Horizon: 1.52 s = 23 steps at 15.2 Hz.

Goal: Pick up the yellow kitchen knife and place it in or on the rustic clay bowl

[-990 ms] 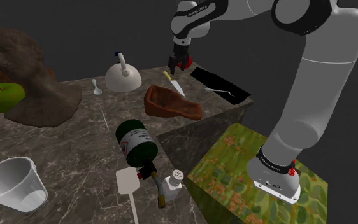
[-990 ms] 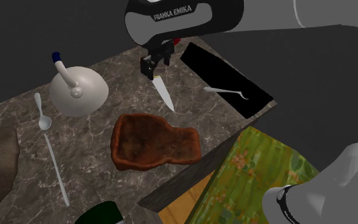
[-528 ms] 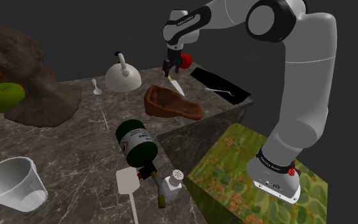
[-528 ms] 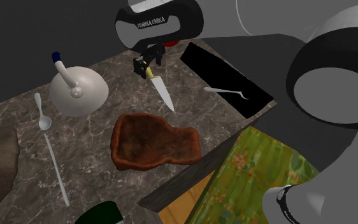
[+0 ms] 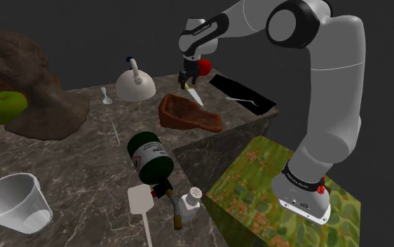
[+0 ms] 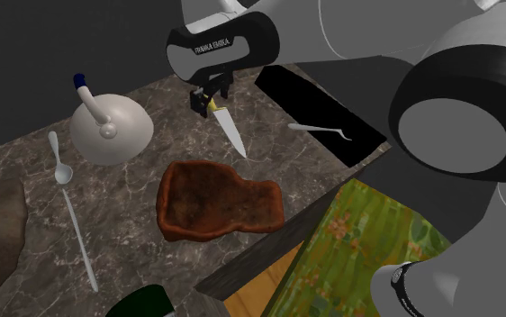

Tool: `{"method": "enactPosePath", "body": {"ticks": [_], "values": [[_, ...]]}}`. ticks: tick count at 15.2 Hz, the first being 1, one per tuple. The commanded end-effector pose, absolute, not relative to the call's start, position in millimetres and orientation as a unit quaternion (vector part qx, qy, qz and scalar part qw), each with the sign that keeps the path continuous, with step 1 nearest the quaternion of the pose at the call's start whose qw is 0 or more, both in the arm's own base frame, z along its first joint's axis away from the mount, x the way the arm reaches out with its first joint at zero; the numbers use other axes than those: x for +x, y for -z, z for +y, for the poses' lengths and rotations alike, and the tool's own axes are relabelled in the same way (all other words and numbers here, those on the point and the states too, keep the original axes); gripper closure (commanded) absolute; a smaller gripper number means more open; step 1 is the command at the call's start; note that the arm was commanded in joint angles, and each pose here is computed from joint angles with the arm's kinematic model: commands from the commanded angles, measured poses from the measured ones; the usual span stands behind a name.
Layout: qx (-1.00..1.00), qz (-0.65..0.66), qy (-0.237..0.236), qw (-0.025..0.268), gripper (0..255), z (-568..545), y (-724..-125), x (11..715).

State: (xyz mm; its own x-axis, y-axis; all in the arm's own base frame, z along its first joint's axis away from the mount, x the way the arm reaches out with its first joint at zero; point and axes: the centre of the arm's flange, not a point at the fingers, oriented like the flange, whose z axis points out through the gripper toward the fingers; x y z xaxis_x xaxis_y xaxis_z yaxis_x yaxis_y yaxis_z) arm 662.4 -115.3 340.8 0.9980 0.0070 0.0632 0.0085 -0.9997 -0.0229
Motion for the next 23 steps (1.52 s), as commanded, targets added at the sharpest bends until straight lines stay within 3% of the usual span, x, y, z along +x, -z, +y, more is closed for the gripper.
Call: {"method": "enactPosePath", "body": {"ticks": [1, 4, 5, 14, 23], "values": [[-0.999, -0.004, 0.032, 0.012, 0, -115, -340, 662], [-0.999, -0.004, 0.032, 0.012, 0, -115, -340, 662], [-0.999, -0.004, 0.032, 0.012, 255, -115, -340, 662], [-0.999, -0.004, 0.032, 0.012, 255, -115, -340, 662], [-0.999, -0.004, 0.032, 0.012, 255, -115, -388, 662]]}}
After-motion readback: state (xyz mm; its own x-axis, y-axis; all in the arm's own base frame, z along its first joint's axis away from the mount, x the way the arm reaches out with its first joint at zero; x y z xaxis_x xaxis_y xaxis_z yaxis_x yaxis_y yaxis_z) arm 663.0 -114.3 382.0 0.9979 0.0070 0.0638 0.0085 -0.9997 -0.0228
